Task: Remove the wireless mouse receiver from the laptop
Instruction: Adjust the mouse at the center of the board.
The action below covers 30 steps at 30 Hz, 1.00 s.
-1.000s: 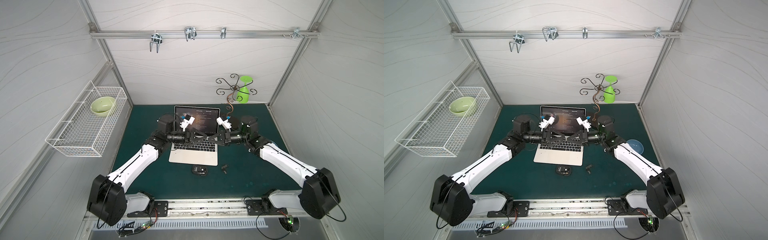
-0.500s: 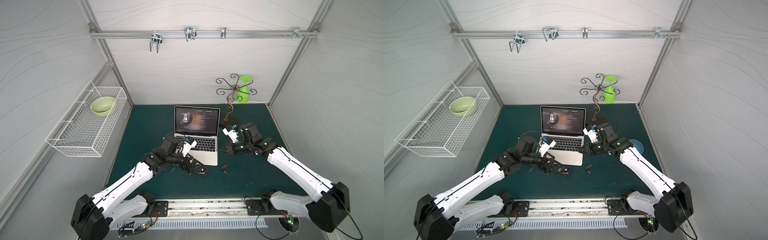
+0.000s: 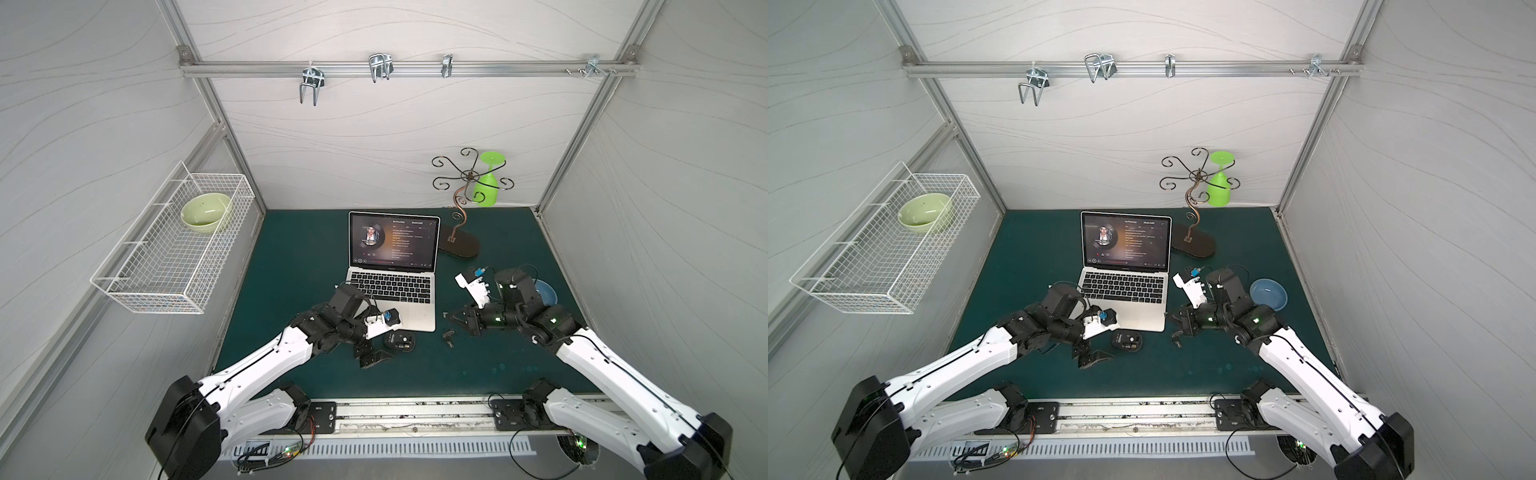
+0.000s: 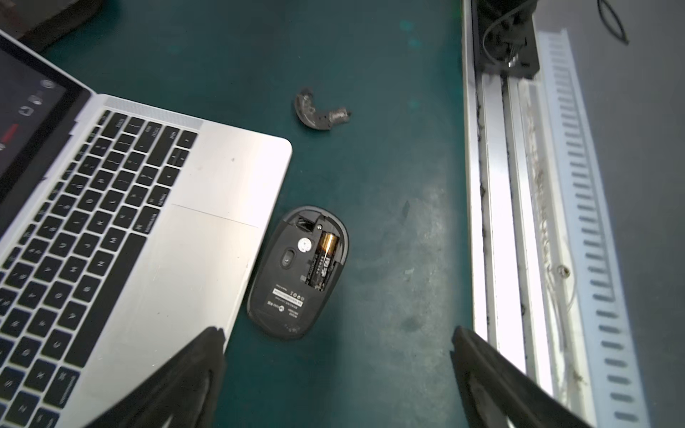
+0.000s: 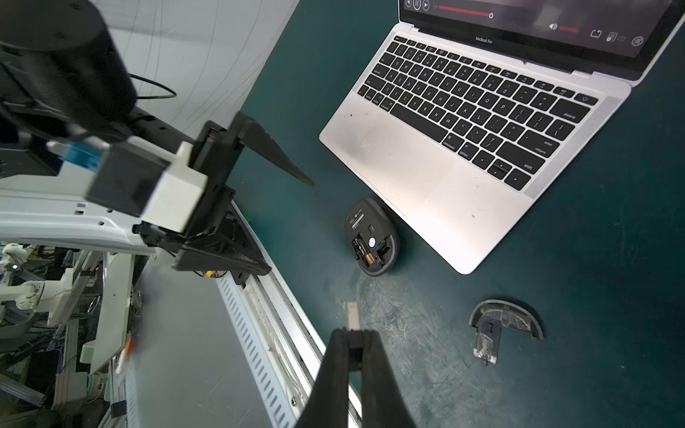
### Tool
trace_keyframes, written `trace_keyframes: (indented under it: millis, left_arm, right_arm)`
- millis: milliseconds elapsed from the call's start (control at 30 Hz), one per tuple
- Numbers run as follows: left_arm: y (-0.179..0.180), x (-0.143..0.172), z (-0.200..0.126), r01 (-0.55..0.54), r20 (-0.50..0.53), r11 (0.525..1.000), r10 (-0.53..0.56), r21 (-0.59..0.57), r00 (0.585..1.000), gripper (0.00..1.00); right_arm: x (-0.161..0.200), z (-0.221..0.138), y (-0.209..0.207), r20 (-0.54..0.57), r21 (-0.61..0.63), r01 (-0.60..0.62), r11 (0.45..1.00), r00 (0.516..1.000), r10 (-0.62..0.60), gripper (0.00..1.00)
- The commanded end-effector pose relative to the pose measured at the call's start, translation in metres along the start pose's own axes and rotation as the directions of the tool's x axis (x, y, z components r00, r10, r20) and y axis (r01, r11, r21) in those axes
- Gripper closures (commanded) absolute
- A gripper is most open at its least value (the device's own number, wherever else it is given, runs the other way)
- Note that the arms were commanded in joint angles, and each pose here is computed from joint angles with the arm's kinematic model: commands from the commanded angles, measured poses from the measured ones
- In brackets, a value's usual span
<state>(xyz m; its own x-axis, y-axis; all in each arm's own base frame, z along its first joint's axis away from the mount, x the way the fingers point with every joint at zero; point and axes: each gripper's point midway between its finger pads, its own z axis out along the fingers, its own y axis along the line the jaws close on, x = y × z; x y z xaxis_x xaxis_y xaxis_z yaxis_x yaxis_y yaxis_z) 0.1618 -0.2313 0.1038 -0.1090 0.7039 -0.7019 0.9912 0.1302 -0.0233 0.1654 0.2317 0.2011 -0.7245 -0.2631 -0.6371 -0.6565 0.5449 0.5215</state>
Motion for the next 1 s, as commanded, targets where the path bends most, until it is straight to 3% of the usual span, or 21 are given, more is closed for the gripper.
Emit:
trace_keyframes:
  millis: [0, 133, 467, 700, 967]
  left_arm:
    - [0.01, 0.005, 0.017, -0.167, 0.0, 0.986, 0.167, -0.005, 0.986, 0.01]
    - [0.029, 0.007, 0.026, -0.198, -0.032, 0.978, 0.196, -0.06, 0.98, 0.01]
    - [0.037, 0.025, 0.042, -0.254, -0.15, 0.967, 0.254, 0.02, 0.955, 0.01]
    - [0.051, 0.027, 0.05, -0.228, -0.196, 0.974, 0.226, 0.012, 0.954, 0.01]
    - [0.047, 0.027, 0.064, -0.216, -0.267, 0.972, 0.233, 0.09, 0.935, 0.03]
  right_arm:
    - [-0.008, -0.004, 0.008, 0.038, -0.013, 0.062, 0.998, 0.997, -0.062, 1.0]
    - [-0.009, -0.005, 0.016, 0.04, -0.054, 0.059, 0.997, 0.998, -0.057, 1.0]
    - [-0.016, -0.009, 0.026, 0.075, -0.091, 0.089, 0.992, 0.994, -0.082, 1.0]
    - [-0.022, -0.011, 0.029, 0.091, -0.097, 0.093, 0.991, 0.992, -0.084, 1.0]
    - [-0.023, -0.015, 0.028, 0.107, -0.078, 0.099, 0.992, 0.99, -0.091, 1.0]
